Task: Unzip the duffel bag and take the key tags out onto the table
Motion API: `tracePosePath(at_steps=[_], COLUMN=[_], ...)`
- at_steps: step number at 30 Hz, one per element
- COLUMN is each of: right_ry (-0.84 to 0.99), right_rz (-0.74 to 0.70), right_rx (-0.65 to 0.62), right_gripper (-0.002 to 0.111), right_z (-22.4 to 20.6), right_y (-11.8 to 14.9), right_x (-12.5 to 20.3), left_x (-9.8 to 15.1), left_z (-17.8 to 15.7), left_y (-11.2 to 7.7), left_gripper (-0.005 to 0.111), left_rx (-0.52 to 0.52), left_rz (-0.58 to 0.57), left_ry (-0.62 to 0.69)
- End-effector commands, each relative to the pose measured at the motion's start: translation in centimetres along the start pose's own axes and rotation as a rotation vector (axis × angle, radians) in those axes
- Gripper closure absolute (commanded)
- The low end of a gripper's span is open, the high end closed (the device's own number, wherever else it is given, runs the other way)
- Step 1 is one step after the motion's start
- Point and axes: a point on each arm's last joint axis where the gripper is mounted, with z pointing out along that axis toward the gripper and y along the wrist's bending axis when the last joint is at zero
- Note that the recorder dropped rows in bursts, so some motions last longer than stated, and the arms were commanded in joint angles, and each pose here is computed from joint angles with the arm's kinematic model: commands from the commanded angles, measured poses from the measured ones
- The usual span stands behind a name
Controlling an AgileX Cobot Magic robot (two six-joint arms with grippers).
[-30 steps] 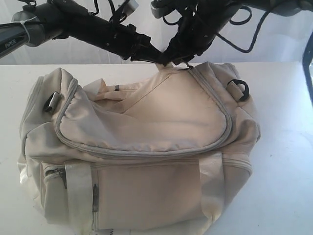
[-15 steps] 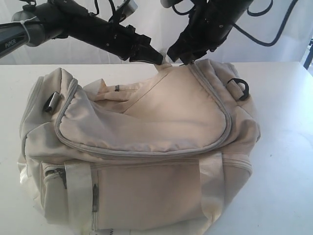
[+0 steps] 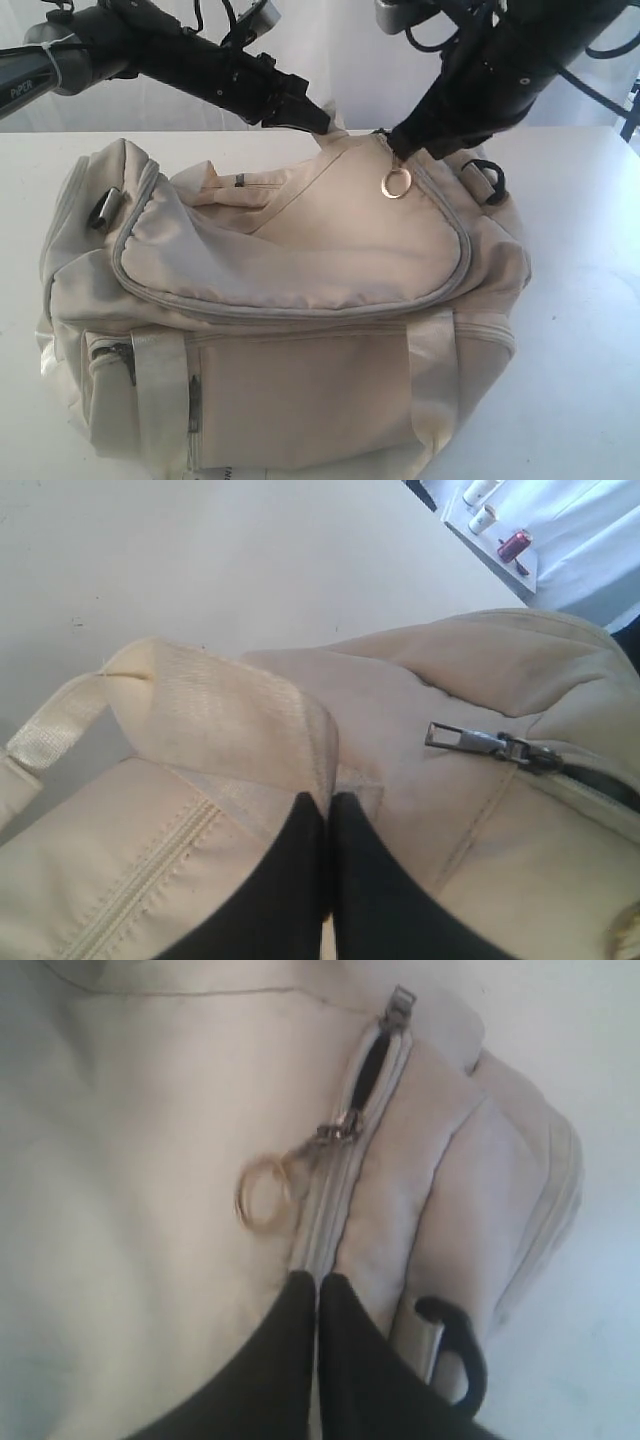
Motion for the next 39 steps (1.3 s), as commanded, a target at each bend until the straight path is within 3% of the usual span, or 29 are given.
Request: tracePosePath(at_steps=[1, 8, 11, 13, 17, 19, 26, 32, 39], right_ry=[0.002, -0.106, -0.19, -0.209, -0.172, -0.152, -0.112, -0.083, -0.19], right_rz=[0.026, 0.035, -0.093, -0.188, -0.319, -0.384, -0.555, -0.582, -0.583], right_rx=[-0.001, -0.009, -0.061, -0.1, -0.108, -0.089, -0.014, 0.035, 0.103], right_gripper=[0.108, 0.108, 0.106, 0.098, 0.065, 0.056, 0.055, 0.055, 0.055], right_z=[-1.0, -0.7, 0.1, 1.0, 3.6, 4.8, 7.8, 9.1, 8.6], right_y=[0.5, 0.9, 1.4, 1.7, 1.8, 1.7, 2.6, 2.3, 2.1], right_x=[2.0, 2.4, 1.3, 0.7, -0.2, -0.5, -1.5, -1.5, -2.5], left_x=[-0.5, -0.3, -0.3, -0.2, -0.4, -0.5, -0.9, -1.0, -0.9], left_z=[-0.8, -0.8, -0.9, -1.0, -1.3, -1.5, -2.1, -2.2, -2.2], left_y=[-0.4, -0.6, -0.8, -1.0, -1.4, -1.7, -2.4, -2.9, -3.0], left_gripper=[0.107, 0.107, 0.107, 0.107, 0.107, 0.107, 0.107, 0.107, 0.107], left_rx=[0.002, 0.016, 0.029, 0.044, 0.052, 0.058, 0.075, 0.11, 0.121], left_rz=[0.004, 0.004, 0.014, 0.022, 0.063, 0.086, 0.132, 0.157, 0.166], left_ry=[-0.008, 0.007, 0.02, 0.033, 0.037, 0.032, 0.026, 0.026, 0.027])
